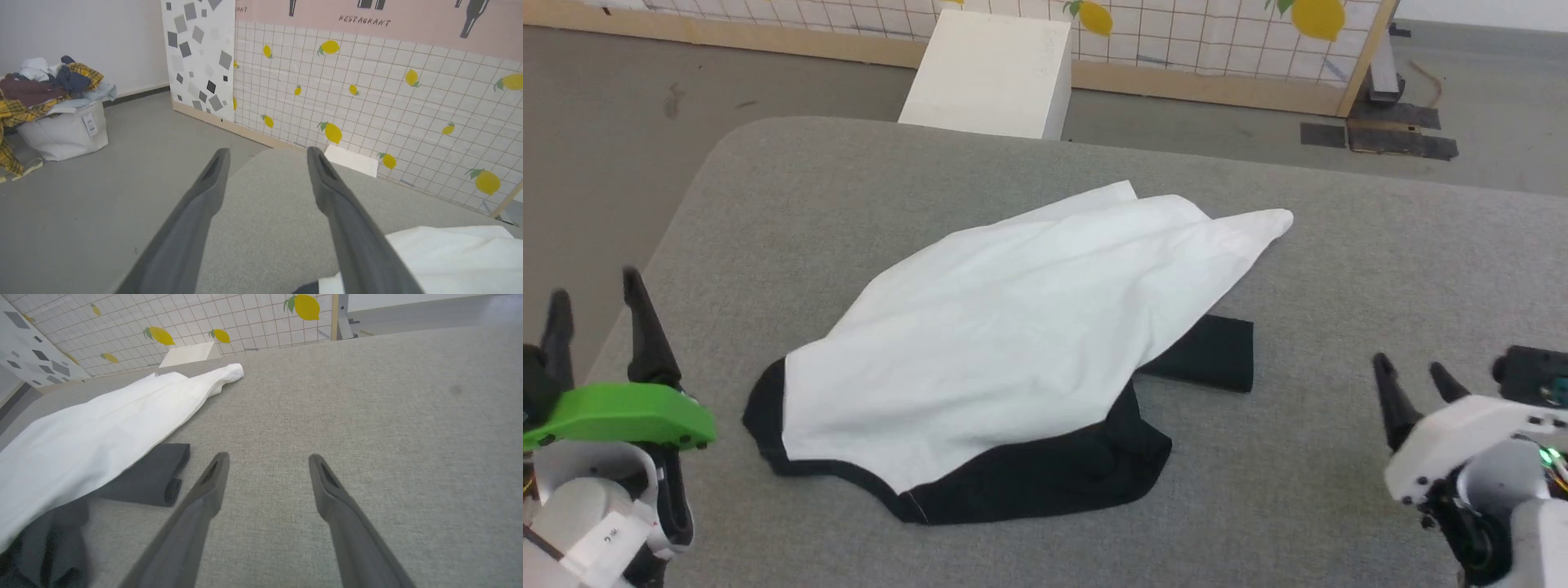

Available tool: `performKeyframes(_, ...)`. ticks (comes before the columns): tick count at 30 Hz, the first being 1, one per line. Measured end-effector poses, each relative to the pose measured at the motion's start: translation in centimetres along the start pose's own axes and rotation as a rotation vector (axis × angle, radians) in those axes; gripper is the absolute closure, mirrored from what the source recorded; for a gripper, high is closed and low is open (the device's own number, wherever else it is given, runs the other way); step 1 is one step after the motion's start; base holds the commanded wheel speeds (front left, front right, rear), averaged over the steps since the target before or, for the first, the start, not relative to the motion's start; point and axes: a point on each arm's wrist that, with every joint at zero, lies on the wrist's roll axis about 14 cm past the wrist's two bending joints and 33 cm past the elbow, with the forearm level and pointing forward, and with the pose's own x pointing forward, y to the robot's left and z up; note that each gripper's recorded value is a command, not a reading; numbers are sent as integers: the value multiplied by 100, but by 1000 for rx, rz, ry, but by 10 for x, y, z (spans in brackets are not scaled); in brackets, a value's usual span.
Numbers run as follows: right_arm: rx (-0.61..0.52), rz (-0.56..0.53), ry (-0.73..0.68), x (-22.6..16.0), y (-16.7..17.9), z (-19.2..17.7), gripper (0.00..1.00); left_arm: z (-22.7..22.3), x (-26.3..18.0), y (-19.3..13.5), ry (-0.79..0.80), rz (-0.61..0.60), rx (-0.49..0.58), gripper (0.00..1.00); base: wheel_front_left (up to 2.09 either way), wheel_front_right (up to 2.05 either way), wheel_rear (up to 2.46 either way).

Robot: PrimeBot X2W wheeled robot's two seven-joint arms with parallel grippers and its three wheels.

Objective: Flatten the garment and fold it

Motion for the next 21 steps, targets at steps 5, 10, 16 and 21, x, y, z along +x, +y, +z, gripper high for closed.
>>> performKeyframes(5, -149, 131, 113, 17, 54, -7, 0, 1, -14, -24, -58, -65, 36, 0, 0, 0, 0)
performKeyframes(10, -423, 208, 359, 35, 100, -39, 0, -20, -19, -35, -25, -72, 7, 0, 0, 0, 0)
performKeyframes(16, -589, 219, 487, 55, 109, -58, 0, -37, -19, -35, 12, -71, 6, 0, 0, 0, 0)
performKeyframes(21, -692, 231, 591, 65, 105, -82, 0, -45, -15, -34, 25, -72, 12, 0, 0, 0, 0)
